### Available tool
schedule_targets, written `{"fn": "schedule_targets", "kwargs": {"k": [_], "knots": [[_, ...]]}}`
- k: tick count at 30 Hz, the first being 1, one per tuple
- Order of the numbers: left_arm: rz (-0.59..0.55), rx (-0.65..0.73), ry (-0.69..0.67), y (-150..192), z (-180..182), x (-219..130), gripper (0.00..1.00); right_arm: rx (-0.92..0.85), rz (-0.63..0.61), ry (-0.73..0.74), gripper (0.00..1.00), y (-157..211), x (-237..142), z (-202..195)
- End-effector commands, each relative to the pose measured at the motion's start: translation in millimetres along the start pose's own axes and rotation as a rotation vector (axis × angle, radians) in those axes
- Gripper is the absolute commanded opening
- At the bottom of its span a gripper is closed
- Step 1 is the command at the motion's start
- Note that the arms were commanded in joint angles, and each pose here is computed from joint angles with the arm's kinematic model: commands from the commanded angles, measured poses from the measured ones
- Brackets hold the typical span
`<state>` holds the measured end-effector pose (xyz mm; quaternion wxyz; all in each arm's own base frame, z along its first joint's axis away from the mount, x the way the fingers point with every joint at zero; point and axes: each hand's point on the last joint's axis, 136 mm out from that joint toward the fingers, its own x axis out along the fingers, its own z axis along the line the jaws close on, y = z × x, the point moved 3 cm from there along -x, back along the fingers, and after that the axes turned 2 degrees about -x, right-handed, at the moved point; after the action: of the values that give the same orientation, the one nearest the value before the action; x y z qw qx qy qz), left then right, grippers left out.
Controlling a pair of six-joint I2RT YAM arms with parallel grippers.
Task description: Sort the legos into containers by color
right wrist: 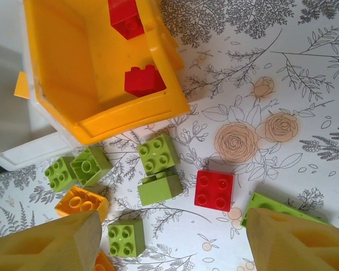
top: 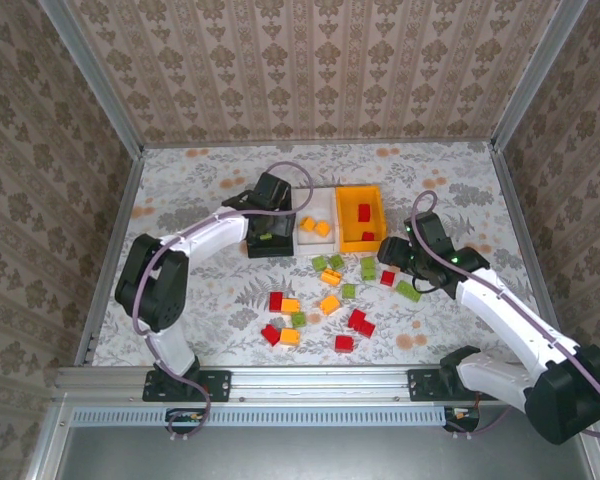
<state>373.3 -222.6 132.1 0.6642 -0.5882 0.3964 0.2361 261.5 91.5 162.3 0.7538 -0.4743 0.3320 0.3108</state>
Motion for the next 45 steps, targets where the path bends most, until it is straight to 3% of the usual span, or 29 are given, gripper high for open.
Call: {"fn": "schedule_targets", "kwargs": {"k": [1, 2, 3, 4, 7, 11, 19, 25, 31, 38, 45], "knots": [[-0.133, -0.028, 0.098, -35.9, -17.7, -49.3, 0.84, -0.007, 0.023, 0.035, 0.70, 0.7, 5.0, -5.0], [-0.162, -0.031, 0.133, -40.0, -23.0, -61.9, 0.88, -0.008, 0.030, 0.041, 0.69, 1.8, 8.3, -5.7], [-0.191, -0.037, 0.168, -42.9, -28.7, -75.0, 0.99, -0.010, 0.035, 0.043, 0.69, 2.5, 12.5, -5.7], [-0.211, -0.042, 0.197, -43.1, -33.1, -84.2, 1.00, -0.013, 0.042, 0.043, 0.68, 3.2, 16.3, -5.1], [-0.279, -0.045, 0.282, -38.4, -46.6, -114.4, 1.00, -0.039, 0.056, 0.018, 0.64, 0.6, 29.2, 3.3], [-0.312, -0.024, 0.292, -15.1, -54.6, -132.4, 1.00, -0.119, 0.104, 0.013, 0.61, 0.8, 50.5, 16.8], [-0.292, -0.099, 0.249, 39.8, -29.6, -133.2, 1.00, -0.278, 0.207, 0.109, 0.59, 21.9, 94.7, 33.3], [-0.307, -0.131, 0.206, 55.3, -9.6, -140.6, 1.00, -0.313, 0.242, 0.192, 0.54, 32.9, 110.5, 26.6], [-0.323, -0.160, 0.160, 61.0, 5.6, -139.3, 1.00, -0.333, 0.281, 0.207, 0.51, 49.5, 116.0, 24.9], [-0.307, -0.183, 0.133, 67.8, 16.5, -132.3, 1.00, -0.326, 0.288, 0.190, 0.32, 53.2, 113.7, 26.1], [-0.309, -0.215, 0.102, 78.6, 32.0, -129.8, 1.00, -0.350, 0.187, 0.021, 0.26, 34.2, 63.0, 70.6]]}}
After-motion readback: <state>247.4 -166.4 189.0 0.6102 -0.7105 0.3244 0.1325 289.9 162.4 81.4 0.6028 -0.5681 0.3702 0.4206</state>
